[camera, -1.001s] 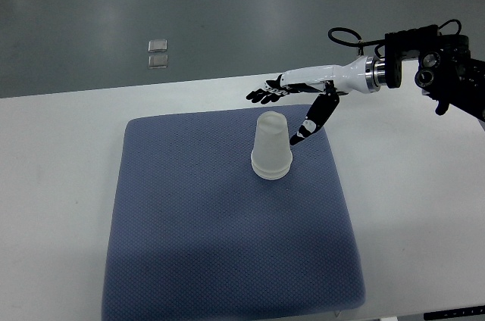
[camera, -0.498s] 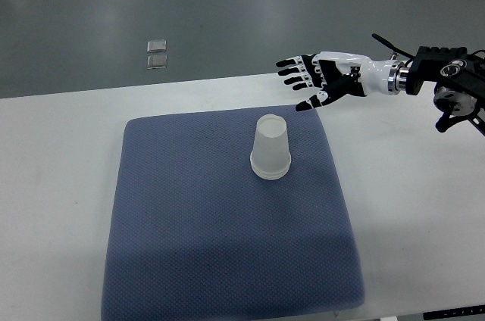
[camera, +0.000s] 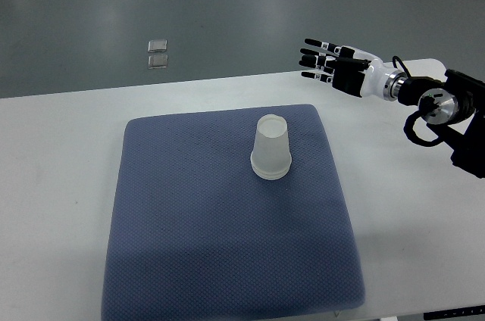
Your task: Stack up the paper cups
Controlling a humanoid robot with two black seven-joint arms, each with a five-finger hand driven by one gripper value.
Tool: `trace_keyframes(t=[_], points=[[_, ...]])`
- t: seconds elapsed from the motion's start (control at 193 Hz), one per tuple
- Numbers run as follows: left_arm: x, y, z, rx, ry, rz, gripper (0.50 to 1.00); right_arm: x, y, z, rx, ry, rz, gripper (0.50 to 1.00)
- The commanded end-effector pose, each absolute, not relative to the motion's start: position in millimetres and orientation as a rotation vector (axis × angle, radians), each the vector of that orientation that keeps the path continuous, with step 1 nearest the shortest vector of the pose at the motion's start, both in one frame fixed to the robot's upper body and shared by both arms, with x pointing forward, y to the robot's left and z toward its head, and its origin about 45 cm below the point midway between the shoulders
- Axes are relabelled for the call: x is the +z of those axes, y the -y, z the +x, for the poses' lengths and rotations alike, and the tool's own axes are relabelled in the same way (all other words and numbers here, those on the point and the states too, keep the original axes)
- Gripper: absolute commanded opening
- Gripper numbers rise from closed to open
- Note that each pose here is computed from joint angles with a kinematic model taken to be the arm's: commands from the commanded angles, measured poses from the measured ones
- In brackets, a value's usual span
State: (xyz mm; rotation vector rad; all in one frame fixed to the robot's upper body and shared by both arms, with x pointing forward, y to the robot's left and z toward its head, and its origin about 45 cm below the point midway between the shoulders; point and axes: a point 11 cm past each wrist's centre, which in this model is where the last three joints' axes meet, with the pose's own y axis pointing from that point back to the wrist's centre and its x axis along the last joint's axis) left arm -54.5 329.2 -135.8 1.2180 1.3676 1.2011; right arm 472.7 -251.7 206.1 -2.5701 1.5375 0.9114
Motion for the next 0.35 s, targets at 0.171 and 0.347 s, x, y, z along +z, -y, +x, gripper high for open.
trace_keyframes(t=[0.171, 0.347], points=[[-135.8, -329.2, -54.7, 1.2, -1.367, 1.219, 1.0, 197.9, 248.7, 468.3, 0.957, -1.513, -2.518, 0.926], [-135.8, -329.2, -54.7, 1.2, -1.367, 1.219, 1.0, 193.6, 245.8, 464.6, 0.975, -1.482, -2.517, 0.926]])
